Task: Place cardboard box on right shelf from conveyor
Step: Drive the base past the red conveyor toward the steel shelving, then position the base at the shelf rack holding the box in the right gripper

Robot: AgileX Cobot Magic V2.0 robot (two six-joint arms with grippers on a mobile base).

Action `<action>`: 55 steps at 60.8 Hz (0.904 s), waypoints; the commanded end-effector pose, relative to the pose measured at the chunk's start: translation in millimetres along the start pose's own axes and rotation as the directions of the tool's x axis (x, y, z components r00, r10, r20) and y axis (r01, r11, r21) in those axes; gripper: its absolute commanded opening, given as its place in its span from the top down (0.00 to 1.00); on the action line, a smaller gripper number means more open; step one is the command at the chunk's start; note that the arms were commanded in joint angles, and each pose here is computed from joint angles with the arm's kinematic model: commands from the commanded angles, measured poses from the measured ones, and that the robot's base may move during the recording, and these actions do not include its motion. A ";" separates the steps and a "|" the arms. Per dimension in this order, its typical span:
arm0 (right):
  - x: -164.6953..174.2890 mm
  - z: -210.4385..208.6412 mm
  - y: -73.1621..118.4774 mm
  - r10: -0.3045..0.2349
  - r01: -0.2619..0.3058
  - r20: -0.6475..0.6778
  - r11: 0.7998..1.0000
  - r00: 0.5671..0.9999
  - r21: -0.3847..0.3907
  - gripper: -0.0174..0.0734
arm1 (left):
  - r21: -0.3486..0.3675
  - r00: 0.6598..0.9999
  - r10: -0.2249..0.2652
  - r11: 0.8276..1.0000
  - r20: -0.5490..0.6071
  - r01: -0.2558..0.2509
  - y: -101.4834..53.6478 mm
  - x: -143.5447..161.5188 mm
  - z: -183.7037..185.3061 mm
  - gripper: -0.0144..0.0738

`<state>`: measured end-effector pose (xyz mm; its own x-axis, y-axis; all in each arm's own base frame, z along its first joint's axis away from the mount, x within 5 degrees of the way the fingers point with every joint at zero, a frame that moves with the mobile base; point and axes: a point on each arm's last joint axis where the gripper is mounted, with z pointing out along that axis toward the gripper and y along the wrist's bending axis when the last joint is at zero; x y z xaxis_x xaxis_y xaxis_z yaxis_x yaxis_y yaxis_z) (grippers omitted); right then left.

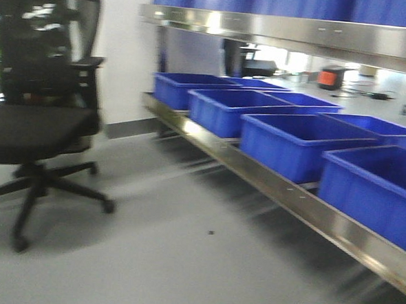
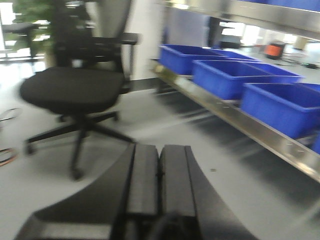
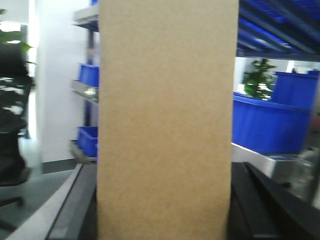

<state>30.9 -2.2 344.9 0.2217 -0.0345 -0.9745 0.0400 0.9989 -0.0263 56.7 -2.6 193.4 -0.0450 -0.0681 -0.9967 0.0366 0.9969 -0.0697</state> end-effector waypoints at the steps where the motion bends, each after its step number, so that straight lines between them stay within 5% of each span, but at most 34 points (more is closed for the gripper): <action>1: -16.8 0.3 -0.1 -0.022 0.021 0.110 1.000 0.994 0.005 0.46 | 0.002 0.996 -0.006 1.000 0.093 0.006 -0.1 -8.9 -1.2 0.97; 55: -16.8 0.3 -0.1 -0.022 0.021 0.110 1.000 0.994 0.005 0.46 | 0.002 0.996 -0.006 1.000 0.093 0.006 -0.1 -8.9 -1.2 0.97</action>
<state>30.9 -2.2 344.9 0.2217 -0.0345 -0.9745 0.0400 0.9989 -0.0263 56.7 -2.6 193.4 -0.0450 -0.0681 -0.9967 0.0366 0.9969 -0.0697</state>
